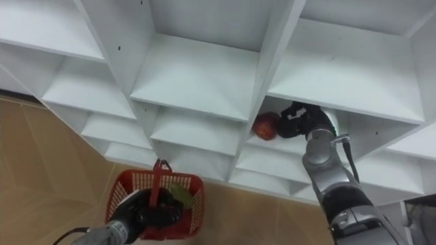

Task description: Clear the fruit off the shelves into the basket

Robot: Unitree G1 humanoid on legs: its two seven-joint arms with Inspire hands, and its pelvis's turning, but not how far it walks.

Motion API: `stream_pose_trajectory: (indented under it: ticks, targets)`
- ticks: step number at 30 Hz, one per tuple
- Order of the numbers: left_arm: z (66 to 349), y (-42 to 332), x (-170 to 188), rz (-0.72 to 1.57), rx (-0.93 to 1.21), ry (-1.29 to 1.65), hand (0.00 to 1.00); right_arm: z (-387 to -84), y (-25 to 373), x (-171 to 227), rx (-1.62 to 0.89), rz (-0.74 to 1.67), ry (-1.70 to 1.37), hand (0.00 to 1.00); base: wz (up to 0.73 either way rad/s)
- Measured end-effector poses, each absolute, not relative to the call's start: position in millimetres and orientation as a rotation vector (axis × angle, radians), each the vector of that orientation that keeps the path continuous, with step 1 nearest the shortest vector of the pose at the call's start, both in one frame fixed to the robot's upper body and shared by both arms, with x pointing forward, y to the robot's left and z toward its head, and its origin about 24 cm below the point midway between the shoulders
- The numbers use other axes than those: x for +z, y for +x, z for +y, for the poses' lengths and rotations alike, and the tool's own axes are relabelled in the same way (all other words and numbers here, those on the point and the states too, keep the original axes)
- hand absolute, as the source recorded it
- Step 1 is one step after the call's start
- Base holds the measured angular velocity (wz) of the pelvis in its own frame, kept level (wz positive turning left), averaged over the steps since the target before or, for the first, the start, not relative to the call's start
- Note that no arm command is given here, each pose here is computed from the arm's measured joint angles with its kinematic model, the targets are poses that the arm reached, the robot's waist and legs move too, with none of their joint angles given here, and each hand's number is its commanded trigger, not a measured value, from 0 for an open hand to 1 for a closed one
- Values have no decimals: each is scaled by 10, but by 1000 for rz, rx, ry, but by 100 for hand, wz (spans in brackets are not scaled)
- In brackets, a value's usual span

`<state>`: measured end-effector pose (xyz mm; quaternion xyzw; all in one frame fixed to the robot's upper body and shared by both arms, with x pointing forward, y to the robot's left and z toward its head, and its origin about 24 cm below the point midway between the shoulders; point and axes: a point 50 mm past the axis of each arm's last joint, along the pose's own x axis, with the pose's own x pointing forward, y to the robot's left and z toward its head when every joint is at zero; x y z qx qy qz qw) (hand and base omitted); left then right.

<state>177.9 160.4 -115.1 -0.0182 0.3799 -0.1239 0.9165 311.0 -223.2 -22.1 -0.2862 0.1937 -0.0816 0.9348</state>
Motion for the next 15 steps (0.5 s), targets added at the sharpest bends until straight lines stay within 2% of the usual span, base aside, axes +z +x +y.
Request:
stream_pose_trajectory:
  ticks: [2, 3, 5, 6, 15]
  targets:
    - [1628, 1696, -1186, 803, -246, -43, 100, -2214, 3040, -304, -149, 421, -593, 100, -2]
    - [1631, 1679, -1194, 808, -245, -44, 100, -2207, 3034, -312, -143, 423, -595, 94, -8]
    - [1640, 1609, -1224, 826, -241, -48, 100, -2169, 3012, -347, -129, 432, -590, 13, -2]
    - [1641, 1592, -1232, 831, -240, -48, 100, -2163, 2999, -363, -127, 437, -588, 0, 3]
    - [1698, 1374, -1323, 896, -223, -49, 100, -2085, 2918, -466, -96, 466, -568, 0, 3]
